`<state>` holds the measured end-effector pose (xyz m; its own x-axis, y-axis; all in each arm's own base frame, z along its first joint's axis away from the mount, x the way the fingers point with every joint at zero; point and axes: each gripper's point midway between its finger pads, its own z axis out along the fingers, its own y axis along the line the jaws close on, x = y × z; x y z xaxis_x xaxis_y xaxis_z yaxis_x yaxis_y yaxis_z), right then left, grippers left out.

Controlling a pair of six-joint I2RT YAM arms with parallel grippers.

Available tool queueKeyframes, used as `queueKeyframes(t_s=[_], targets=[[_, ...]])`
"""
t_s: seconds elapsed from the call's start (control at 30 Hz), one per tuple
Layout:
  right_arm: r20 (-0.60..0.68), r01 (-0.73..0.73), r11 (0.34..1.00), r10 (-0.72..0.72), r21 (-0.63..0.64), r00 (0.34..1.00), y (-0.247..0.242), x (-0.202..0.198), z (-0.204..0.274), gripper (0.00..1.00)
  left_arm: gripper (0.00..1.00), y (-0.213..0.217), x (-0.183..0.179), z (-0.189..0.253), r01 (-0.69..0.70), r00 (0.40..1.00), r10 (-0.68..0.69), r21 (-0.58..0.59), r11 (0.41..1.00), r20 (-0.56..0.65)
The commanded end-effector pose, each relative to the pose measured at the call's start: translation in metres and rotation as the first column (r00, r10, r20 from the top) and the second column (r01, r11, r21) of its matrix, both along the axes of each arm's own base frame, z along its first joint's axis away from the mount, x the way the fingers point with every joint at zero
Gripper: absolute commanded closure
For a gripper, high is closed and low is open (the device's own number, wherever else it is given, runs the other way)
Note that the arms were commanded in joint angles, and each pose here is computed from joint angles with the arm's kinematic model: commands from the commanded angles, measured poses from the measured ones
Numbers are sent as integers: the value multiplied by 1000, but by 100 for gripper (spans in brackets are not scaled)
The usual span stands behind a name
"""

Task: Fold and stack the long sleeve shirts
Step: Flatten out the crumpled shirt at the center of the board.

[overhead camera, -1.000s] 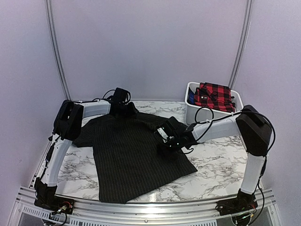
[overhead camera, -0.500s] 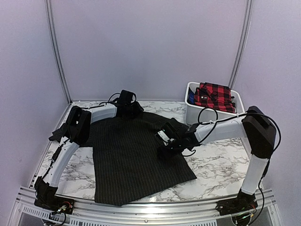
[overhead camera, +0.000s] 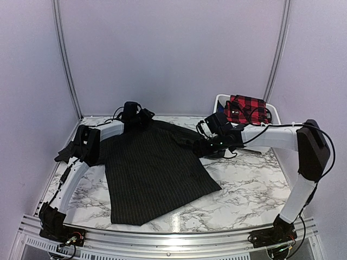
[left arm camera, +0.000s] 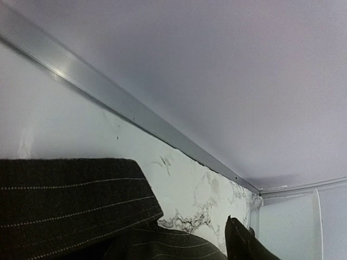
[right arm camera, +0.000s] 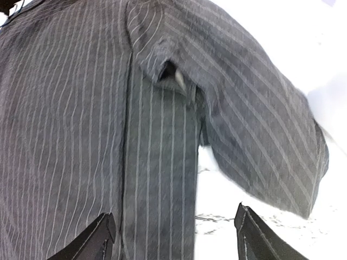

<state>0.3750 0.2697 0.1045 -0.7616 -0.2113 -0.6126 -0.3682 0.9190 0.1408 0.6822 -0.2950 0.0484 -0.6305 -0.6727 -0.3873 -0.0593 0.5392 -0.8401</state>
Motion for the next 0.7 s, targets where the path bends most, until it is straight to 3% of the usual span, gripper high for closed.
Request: queueKeyframes(t_s=[0.0, 0.13, 0.3, 0.47, 0.67], targets=[[27, 28, 999, -29, 35, 999, -6, -3, 15, 29, 32, 7, 11, 71, 52, 987, -48, -23, 998, 155], [25, 68, 996, -69, 55, 997, -23, -11, 10, 28, 26, 10, 1, 124, 96, 969, -96, 9, 995, 227], [18, 78, 987, -82, 140, 997, -38, -20, 7, 27, 24, 7, -40, 156, 169, 961, -175, 42, 985, 215], [10, 13, 982, -15, 186, 1000, -41, -50, 2, 26, 23, 24, -122, 159, 176, 971, -196, 139, 975, 141], [-22, -46, 973, 53, 226, 998, -44, -93, -10, 27, 22, 54, -245, 120, 197, 978, -206, 239, 951, 15]])
